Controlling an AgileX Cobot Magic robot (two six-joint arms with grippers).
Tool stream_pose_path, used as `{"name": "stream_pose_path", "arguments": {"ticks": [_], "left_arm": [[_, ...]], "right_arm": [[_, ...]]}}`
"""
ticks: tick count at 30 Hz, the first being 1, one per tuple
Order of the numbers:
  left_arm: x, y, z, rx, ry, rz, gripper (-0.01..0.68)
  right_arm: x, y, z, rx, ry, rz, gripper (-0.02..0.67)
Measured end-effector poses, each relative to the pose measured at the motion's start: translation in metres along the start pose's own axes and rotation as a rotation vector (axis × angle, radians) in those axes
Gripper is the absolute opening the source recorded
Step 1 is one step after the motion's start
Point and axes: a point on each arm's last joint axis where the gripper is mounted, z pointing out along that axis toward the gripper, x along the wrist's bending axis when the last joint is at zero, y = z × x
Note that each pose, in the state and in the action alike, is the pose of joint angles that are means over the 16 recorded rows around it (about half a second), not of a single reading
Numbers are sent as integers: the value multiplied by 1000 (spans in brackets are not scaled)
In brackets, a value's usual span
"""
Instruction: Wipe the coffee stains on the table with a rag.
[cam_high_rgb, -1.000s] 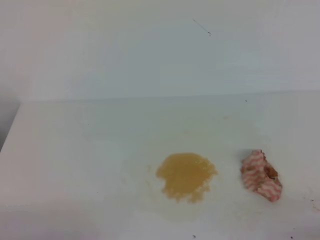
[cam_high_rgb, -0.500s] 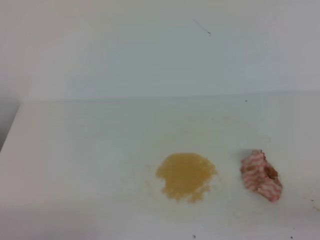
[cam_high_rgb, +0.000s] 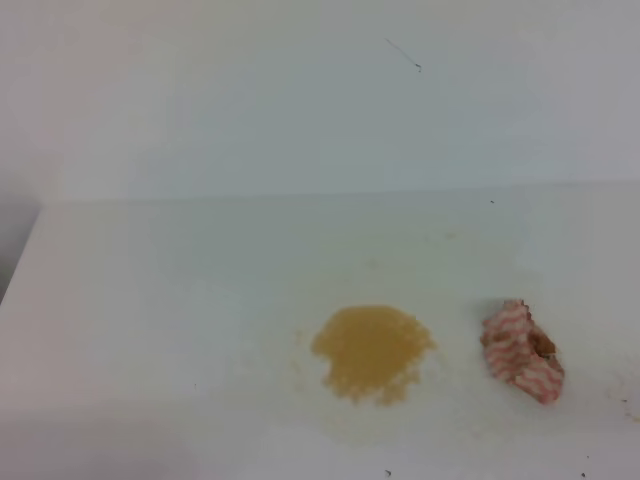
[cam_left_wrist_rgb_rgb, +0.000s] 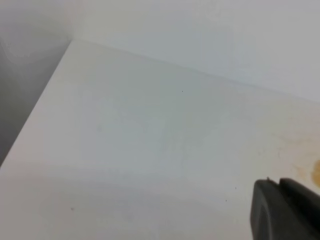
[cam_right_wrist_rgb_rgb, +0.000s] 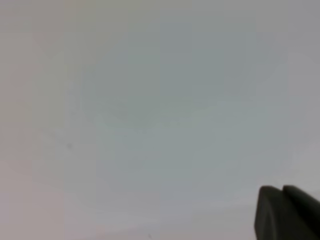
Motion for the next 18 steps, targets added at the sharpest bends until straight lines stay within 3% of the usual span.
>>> {"name": "stream_pose_path", "arguments": {"ticks": [8, 18], "left_arm": [[0, 0, 0, 0, 0, 0, -1], [0, 0, 0, -1, 0, 0, -1]], "right_arm": [[2, 14, -1, -140, 21, 60, -2], [16, 54, -3, -245, 94, -50, -2]]}}
